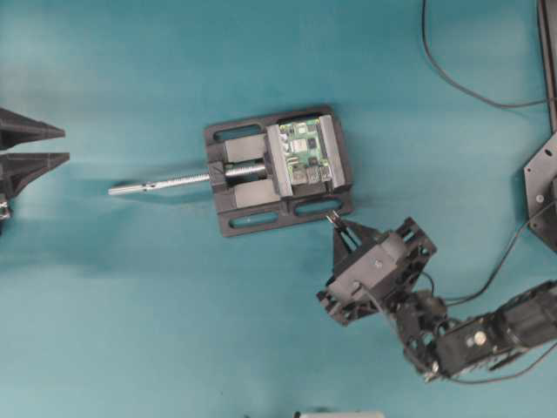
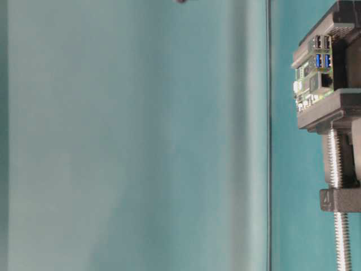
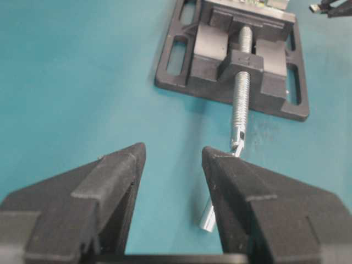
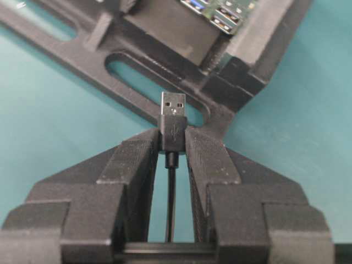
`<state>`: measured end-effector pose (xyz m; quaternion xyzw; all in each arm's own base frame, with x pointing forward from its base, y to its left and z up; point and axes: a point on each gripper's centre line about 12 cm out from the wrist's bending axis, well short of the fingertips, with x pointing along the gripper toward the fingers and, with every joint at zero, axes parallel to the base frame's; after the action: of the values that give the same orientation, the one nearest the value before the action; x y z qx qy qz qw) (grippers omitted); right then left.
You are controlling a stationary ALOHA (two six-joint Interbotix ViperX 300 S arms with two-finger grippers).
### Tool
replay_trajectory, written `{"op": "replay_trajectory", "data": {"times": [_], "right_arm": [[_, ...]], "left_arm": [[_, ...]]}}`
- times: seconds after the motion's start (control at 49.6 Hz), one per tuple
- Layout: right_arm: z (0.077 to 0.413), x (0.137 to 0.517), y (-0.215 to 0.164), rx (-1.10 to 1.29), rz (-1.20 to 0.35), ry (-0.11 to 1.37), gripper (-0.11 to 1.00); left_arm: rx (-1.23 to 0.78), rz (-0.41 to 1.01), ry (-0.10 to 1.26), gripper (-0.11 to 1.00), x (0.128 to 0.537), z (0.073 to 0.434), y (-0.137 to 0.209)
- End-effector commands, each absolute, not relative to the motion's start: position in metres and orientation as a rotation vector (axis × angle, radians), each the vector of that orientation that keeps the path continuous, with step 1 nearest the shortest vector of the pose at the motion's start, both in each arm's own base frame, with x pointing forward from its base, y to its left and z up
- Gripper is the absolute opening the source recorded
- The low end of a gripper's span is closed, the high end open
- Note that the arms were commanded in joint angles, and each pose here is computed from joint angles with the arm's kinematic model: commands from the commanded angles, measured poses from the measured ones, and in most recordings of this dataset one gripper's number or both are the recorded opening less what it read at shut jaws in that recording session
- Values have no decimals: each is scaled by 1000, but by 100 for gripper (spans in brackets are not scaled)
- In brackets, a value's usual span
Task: Insert the USB into the fixed PCB.
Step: 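Lift the USB plug and swing the right gripper toward the board's ports, then align the USB plug with the right-side USB port on the board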
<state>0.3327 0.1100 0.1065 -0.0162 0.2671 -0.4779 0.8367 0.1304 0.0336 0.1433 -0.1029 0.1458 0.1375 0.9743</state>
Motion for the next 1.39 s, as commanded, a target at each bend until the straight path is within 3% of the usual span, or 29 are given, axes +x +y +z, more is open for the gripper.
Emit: {"op": "replay_trajectory", "data": {"times": [0.0,0.262,0.463,1.37], "right_arm": [[119,340,116,7,-1049,524,19],[121,343,116,52,-1170,447,19],[115,349,123,41,-1317,299,19],[126,363,111,179,-1380,330,19]], "left_arm": [[-214,280,284,62,133,147,34],[-216,280,284,62,133,147,34],[-214,280,284,62,133,147,34],[-216,280,284,62,133,147,34]]}}
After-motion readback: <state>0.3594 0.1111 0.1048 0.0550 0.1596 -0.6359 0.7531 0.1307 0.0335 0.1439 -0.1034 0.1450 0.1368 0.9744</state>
